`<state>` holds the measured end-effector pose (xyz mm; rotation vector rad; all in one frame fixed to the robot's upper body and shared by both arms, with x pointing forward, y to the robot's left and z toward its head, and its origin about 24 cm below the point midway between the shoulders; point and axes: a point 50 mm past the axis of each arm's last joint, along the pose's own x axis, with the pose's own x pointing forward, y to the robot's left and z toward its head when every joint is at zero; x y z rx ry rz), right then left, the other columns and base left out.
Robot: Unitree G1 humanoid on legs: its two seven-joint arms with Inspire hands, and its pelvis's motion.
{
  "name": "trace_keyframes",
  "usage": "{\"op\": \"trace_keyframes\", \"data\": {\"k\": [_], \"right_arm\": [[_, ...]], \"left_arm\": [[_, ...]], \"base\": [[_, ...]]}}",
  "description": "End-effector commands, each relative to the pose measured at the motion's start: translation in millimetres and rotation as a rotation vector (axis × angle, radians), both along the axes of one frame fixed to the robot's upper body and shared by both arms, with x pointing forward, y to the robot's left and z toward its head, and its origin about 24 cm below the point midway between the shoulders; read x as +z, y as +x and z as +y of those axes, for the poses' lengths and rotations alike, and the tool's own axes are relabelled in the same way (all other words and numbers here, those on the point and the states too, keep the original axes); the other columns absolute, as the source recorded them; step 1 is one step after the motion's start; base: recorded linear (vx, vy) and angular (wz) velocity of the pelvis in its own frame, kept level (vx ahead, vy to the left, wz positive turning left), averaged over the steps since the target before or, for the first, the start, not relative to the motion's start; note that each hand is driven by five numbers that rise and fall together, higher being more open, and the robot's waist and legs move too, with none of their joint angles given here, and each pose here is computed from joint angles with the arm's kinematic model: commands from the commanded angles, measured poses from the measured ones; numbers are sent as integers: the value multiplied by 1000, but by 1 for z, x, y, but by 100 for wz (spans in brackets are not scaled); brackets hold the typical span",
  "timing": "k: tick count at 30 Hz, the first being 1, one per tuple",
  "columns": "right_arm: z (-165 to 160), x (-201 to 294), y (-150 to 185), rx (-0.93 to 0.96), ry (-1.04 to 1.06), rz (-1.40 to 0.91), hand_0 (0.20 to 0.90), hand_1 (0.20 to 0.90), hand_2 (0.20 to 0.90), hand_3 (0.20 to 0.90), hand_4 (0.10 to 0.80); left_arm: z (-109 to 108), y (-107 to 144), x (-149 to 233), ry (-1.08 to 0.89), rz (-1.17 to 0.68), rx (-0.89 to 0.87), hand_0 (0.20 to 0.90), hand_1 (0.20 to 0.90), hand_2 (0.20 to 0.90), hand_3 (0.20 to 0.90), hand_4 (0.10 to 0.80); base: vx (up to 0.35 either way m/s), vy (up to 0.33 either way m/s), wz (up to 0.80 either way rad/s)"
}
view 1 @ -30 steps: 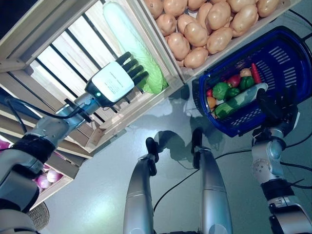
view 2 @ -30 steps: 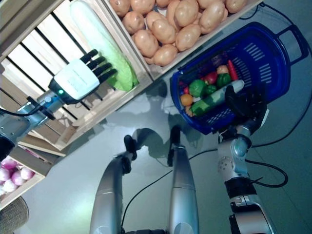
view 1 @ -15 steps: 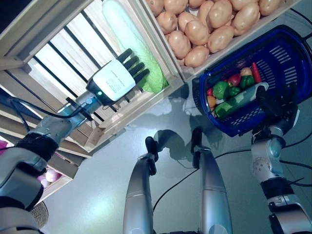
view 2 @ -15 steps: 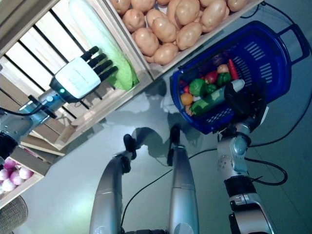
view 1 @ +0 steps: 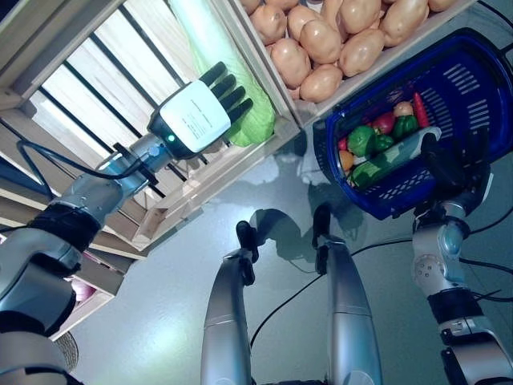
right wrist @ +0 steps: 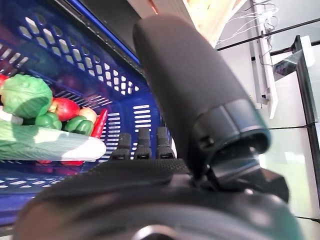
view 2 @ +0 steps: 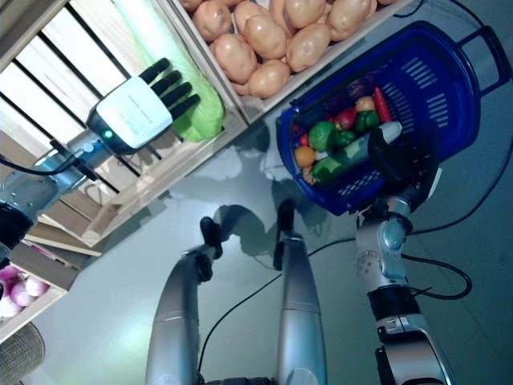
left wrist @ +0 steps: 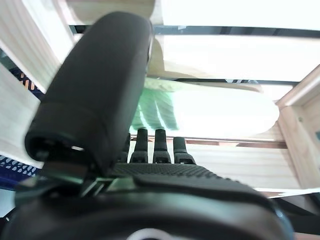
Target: Put vegetables into the basket
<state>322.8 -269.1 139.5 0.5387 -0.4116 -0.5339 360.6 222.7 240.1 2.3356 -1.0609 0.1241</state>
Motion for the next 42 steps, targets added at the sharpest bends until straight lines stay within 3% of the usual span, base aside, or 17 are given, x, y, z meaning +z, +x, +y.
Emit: {"op": "trace_keyframes", "data": {"k": [1, 18, 22, 33, 42], "right_arm": [[-4, 47, -9, -13, -71, -202, 900, 900, 900, 900, 800], [12, 43, -3, 16, -80, -178, 900, 900, 900, 900, 800], [15, 43, -2, 17, -74, -174, 900, 900, 900, 900, 800], [15, 39, -6, 15, -79, -170, 900, 900, 900, 900, 800], [20, 38, -6, 20, -78, -169, 900, 900, 900, 900, 800]], "left_arm": [[-8, -1, 39, 14, -145, -4, 900, 900, 900, 900, 800], [-39, 6, 40, 93, -151, -89, 900, 900, 900, 900, 800], [-40, 8, 43, 70, -162, -63, 900, 900, 900, 900, 800], [-47, -7, 56, 14, -277, -254, 900, 900, 900, 900, 800], [-51, -11, 53, -2, -268, -303, 900, 900, 900, 900, 800]], "base": [[0, 0, 0], [5, 7, -2], [0, 0, 0], [0, 0, 0], [0, 0, 0]]}}
